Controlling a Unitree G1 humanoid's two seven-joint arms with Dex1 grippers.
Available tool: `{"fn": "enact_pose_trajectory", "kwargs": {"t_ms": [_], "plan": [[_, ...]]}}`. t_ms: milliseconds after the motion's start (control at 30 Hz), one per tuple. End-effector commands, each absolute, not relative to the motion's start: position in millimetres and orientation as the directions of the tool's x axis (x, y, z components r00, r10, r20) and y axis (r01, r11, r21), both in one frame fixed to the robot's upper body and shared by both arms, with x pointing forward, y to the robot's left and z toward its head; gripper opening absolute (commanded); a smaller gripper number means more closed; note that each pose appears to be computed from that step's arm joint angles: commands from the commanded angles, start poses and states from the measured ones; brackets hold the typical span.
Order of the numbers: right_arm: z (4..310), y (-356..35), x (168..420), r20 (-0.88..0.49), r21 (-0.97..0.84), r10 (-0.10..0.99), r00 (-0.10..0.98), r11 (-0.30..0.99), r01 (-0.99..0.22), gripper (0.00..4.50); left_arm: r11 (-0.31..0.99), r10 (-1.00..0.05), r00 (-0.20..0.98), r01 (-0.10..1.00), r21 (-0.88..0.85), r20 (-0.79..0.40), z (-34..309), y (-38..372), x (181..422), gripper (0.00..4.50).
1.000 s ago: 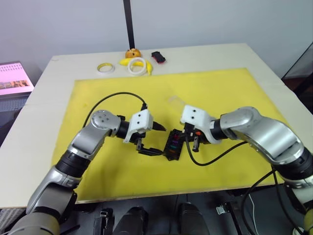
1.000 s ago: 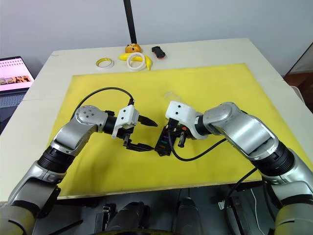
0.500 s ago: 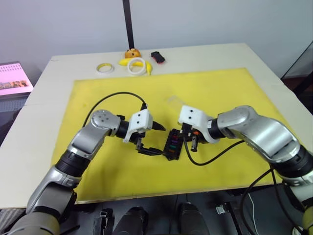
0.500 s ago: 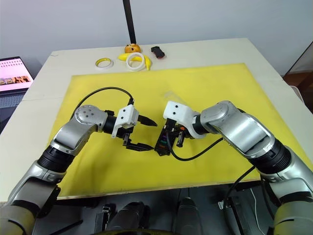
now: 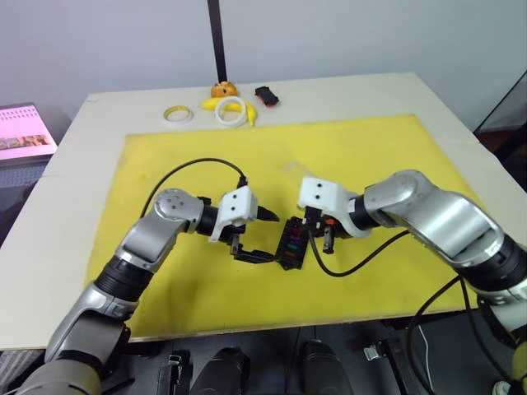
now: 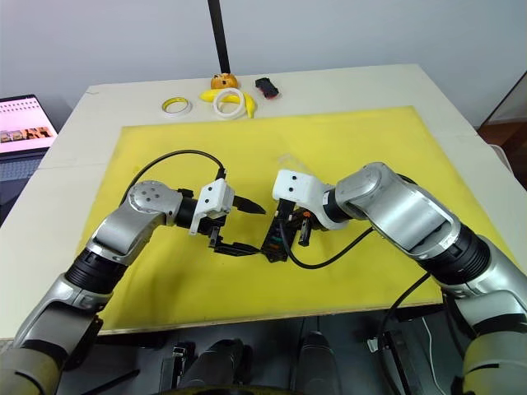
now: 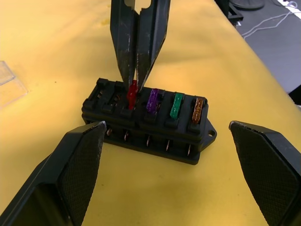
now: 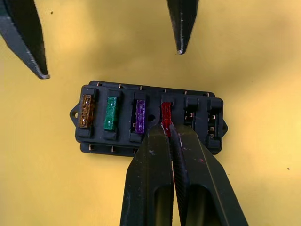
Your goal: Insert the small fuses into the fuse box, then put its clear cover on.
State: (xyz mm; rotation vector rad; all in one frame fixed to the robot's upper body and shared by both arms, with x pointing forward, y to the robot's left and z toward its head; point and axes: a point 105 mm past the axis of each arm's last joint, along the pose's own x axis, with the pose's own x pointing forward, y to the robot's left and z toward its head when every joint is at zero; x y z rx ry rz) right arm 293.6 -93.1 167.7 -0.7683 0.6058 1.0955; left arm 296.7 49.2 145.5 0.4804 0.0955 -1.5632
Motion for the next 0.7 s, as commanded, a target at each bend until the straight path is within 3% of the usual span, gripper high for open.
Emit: {"fn": "enact_pose_trajectory", "kwargs": {"t_ms": [33, 700], "plan": [[180.2, -93.3, 294.6, -0.760, -0.277, 0.541, 0.361, 0.233, -0.932, 0.00, -0.046, -0.944, 0.051, 0.959, 0.281, -0.326, 154.6, 49.0, 298.5, 4.42], [174.9, -91.6, 300.4, -0.785, -0.270, 0.519, 0.339, 0.205, -0.941, 0.00, -0.040, -0.945, 0.057, 0.957, 0.287, -0.321, 155.8, 47.2, 302.2, 4.42]]}}
